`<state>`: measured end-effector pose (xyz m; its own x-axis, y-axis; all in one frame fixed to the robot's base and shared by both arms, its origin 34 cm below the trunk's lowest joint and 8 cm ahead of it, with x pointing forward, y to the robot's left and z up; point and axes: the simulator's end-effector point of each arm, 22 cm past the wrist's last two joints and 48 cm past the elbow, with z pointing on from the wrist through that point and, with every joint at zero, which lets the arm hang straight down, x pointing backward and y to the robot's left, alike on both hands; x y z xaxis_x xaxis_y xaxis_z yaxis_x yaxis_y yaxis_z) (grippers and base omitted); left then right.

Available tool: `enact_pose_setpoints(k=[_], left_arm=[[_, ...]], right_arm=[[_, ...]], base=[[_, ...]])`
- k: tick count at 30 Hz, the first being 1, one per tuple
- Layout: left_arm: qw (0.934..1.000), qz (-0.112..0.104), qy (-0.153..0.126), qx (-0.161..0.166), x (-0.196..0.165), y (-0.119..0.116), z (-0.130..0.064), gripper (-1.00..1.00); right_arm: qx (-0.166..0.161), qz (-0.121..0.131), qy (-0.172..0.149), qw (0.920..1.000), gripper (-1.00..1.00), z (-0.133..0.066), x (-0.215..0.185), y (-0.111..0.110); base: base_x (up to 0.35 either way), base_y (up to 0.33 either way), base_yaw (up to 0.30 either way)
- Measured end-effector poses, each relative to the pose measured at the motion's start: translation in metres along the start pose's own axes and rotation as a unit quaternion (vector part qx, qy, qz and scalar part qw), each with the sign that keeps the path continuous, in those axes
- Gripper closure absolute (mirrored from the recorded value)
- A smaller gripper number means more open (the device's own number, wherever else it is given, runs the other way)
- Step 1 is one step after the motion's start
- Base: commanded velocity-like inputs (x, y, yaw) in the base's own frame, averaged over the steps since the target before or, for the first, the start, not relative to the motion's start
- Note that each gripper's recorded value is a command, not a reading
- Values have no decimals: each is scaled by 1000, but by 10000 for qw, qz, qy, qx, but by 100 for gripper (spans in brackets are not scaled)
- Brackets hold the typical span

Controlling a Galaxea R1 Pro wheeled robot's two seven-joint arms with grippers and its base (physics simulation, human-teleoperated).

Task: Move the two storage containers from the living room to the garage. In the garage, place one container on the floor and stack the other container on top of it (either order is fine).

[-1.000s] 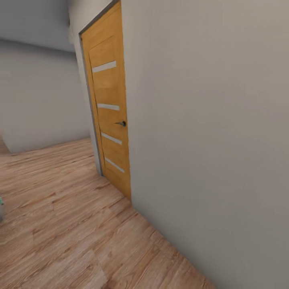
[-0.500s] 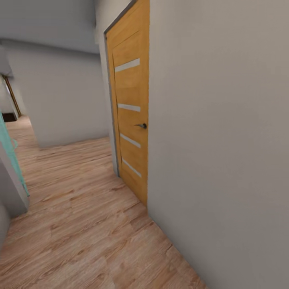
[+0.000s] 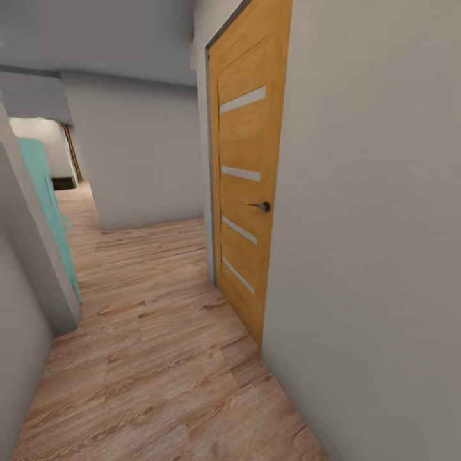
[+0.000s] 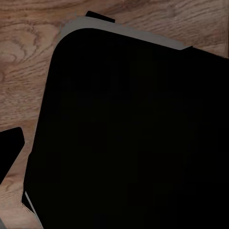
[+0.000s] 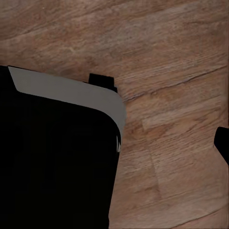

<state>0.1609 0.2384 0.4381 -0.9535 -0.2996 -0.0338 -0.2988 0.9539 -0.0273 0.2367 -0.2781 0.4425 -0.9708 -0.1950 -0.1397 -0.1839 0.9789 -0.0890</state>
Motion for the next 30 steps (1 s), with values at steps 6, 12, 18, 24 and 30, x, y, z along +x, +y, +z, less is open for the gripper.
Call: enact_pose_setpoints(k=[6,12,18,24,30], left_arm=[[10000,0,0,0,0,0,0,-100],[10000,0,0,0,0,0,0,-100],[10000,5,0,0,0,0,0,-100],[10000,5,0,1,0,0,0,-100],[10000,6,0,1,0,0,0,-100]], right_arm=[[-17,-2,3,10000,-100,0,0,2],[-18,-2,2,10000,-100,0,0,3],[-22,6,10,10000,-100,0,1,3],[-17,9,18,10000,-100,0,1,2],[-10,11,17,10000,-100,0,2,2]], base=[[322,0,300],[322,0,300],[322,0,300],[322,0,300],[322,0,300]])
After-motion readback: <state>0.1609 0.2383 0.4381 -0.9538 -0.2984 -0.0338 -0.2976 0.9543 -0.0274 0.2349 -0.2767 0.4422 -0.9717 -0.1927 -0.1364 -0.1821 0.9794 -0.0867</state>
